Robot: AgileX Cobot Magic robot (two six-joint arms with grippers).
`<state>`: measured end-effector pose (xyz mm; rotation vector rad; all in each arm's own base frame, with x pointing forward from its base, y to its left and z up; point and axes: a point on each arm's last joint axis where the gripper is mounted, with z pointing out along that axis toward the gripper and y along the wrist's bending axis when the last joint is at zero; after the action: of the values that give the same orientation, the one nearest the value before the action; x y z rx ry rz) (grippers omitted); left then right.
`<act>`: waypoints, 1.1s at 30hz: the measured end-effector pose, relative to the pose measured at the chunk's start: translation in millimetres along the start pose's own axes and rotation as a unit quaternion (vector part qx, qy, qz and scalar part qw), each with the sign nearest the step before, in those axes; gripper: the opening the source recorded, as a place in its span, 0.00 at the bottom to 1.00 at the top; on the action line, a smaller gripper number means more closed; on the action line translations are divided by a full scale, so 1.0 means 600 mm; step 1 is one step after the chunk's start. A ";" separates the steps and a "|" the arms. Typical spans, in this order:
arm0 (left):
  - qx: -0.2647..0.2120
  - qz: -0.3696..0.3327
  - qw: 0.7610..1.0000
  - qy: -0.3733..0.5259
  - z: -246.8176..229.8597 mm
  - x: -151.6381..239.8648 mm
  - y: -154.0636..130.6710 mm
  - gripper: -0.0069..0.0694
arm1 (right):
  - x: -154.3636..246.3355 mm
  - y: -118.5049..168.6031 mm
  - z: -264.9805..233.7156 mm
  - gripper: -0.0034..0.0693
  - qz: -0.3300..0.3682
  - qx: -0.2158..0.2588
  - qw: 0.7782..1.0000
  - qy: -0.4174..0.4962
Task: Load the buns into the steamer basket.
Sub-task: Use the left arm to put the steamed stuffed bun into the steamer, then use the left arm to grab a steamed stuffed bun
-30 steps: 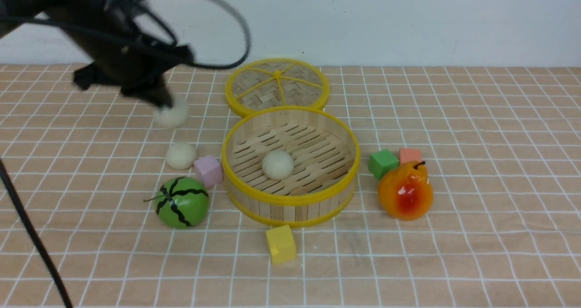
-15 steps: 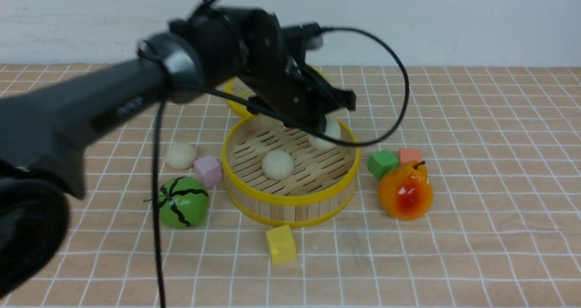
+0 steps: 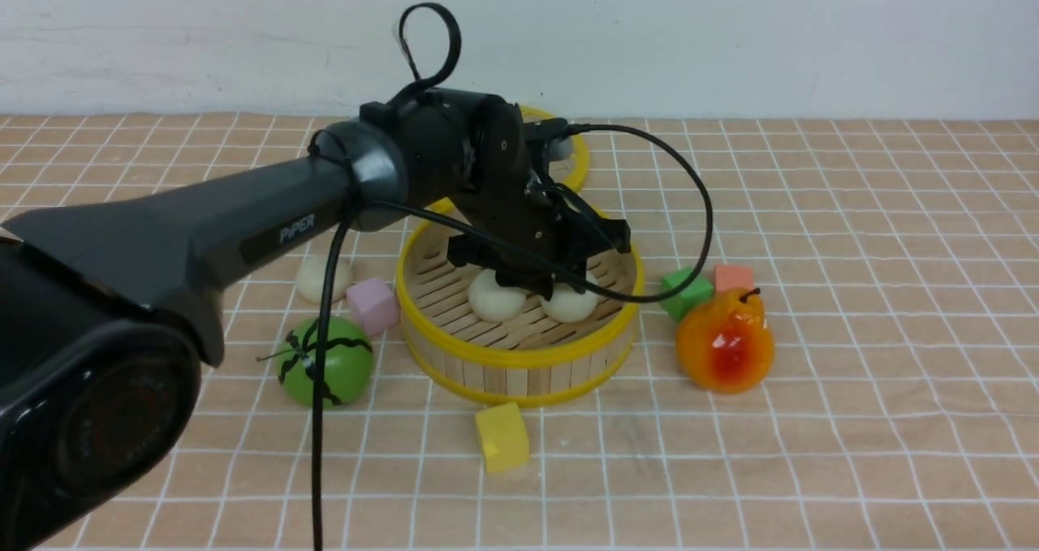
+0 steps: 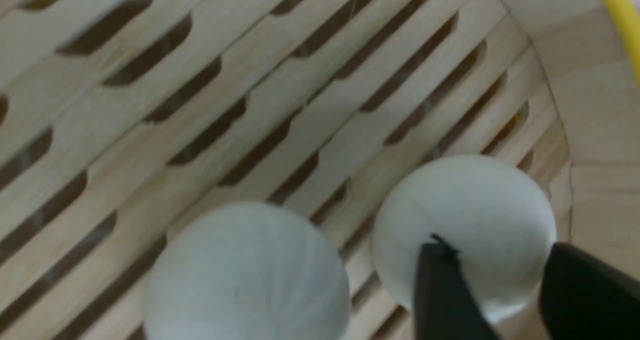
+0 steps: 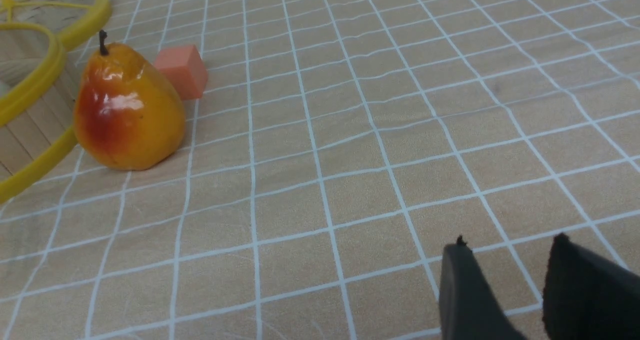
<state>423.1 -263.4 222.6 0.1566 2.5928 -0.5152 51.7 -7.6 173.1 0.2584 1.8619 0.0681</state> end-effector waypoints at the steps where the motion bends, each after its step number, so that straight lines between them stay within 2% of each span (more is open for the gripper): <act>1: 0.000 0.001 1.000 0.003 -0.008 -0.001 -0.002 0.53 | 0.000 0.000 0.000 0.38 0.000 0.000 1.000 0.000; 4: 0.000 0.008 1.000 -0.001 -0.051 -0.011 -0.011 0.59 | 0.000 0.000 0.000 0.38 0.000 0.000 1.000 0.000; 7: -0.005 0.019 1.000 -0.007 -0.088 -0.021 -0.018 0.60 | 0.000 0.000 0.000 0.38 0.000 0.000 1.000 0.000; 8: -0.019 0.032 0.999 -0.009 -0.123 -0.028 -0.021 0.61 | 0.000 0.000 0.000 0.38 0.000 0.000 1.000 0.000; 10: -0.030 0.045 0.998 -0.016 -0.147 -0.033 -0.022 0.61 | 0.000 0.000 0.000 0.38 0.000 0.000 1.000 0.000; 14: -0.111 0.087 0.990 -0.019 -0.214 -0.038 -0.006 0.61 | 0.000 0.000 0.000 0.38 0.000 0.000 1.000 0.000; 15: -0.115 0.089 0.989 -0.021 -0.216 -0.039 -0.004 0.61 | 0.000 0.000 0.000 0.38 0.000 0.000 1.000 0.000; 16: -0.145 0.093 0.985 -0.019 -0.231 -0.042 0.009 0.61 | 0.000 0.000 0.000 0.38 0.000 0.000 1.000 0.000; 18: -0.155 0.090 0.984 -0.020 -0.235 -0.045 0.018 0.61 | 0.000 0.000 0.000 0.38 0.000 0.000 1.000 0.000; 19: -0.167 0.077 0.983 -0.024 -0.242 -0.054 0.040 0.60 | 0.000 0.000 0.000 0.38 0.000 0.000 1.000 0.000; 20: -0.167 0.076 0.983 -0.024 -0.242 -0.054 0.040 0.60 | 0.000 0.000 0.000 0.38 0.000 0.000 1.000 0.000; 24: -0.207 -0.007 0.978 -0.034 -0.254 -0.086 0.145 0.57 | 0.000 0.000 0.000 0.38 0.000 0.000 1.000 0.000; 25: -0.206 -0.009 0.978 -0.035 -0.254 -0.086 0.145 0.57 | 0.000 0.000 0.000 0.38 0.000 0.000 1.000 0.000; 27: -0.216 -0.060 0.974 -0.038 -0.254 -0.099 0.204 0.54 | 0.000 0.000 0.000 0.38 0.000 0.000 1.000 0.000; 30: -0.207 -0.106 0.972 -0.030 -0.235 -0.104 0.255 0.51 | 0.000 0.000 0.000 0.38 0.000 0.000 1.000 0.000; 33: -0.196 -0.128 0.972 -0.015 -0.197 -0.103 0.282 0.48 | 0.000 0.000 0.000 0.38 0.000 0.000 1.000 0.000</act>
<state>459.1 -62.9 292.5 -0.3192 2.6393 -0.0794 51.7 -7.6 173.1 0.2584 1.8619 0.0681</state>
